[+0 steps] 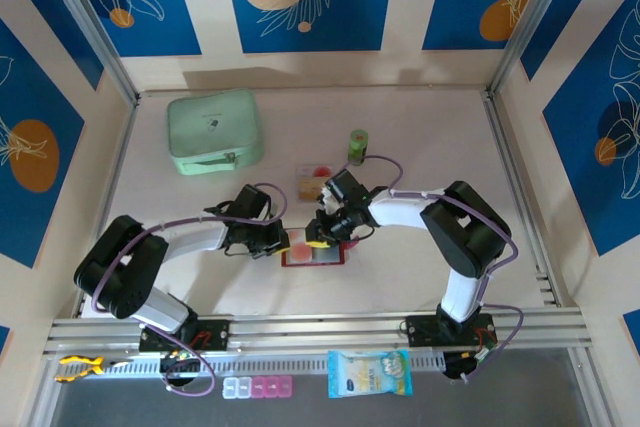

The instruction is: Take the credit cards out of the card holder

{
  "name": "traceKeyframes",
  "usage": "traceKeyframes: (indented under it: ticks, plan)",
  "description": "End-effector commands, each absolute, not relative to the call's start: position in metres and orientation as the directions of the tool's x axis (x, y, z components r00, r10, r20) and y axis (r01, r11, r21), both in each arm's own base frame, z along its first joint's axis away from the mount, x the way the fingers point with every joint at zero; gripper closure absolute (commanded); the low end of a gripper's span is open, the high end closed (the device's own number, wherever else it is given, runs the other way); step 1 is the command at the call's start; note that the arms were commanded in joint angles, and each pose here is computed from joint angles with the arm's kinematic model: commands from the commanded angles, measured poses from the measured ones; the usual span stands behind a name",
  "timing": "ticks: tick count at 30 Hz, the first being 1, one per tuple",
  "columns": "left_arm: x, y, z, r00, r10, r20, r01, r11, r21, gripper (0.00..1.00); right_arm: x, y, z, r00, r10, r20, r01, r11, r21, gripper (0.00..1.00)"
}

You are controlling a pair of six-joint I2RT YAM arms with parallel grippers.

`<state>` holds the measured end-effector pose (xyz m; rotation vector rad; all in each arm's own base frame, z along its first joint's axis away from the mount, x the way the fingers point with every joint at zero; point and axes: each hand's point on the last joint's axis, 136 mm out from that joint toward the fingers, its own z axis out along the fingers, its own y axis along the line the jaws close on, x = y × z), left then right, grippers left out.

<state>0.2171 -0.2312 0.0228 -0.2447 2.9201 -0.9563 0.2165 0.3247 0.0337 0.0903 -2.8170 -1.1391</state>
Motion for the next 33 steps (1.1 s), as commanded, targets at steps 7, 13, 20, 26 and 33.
traceKeyframes:
  ticks: [7,13,20,26,33]
  plan:
    - [0.209,-0.224,0.013,-0.986,-0.162,0.027,-0.149,0.812,-0.564,0.91,0.214,0.340,0.038,-0.986,-0.147,0.077,-0.046,0.687,0.725,0.78]
    - [0.210,-0.224,0.014,-0.985,-0.169,0.025,-0.153,0.811,-0.565,0.91,0.210,0.348,0.038,-0.980,-0.173,0.096,-0.045,0.667,0.743,0.80]
    - [0.208,-0.222,0.012,-0.985,-0.173,0.029,-0.159,0.814,-0.559,0.91,0.207,0.333,0.023,-0.980,-0.159,0.123,-0.041,0.756,0.653,0.80]
    - [0.207,-0.221,0.011,-0.984,-0.177,0.033,-0.165,0.814,-0.557,0.91,0.206,0.319,0.020,-0.982,-0.155,0.105,-0.064,0.805,0.590,0.80]
    - [0.208,-0.222,0.013,-0.984,-0.176,0.031,-0.163,0.811,-0.561,0.91,0.209,0.319,0.027,-0.982,-0.170,0.079,-0.093,0.806,0.585,0.80]
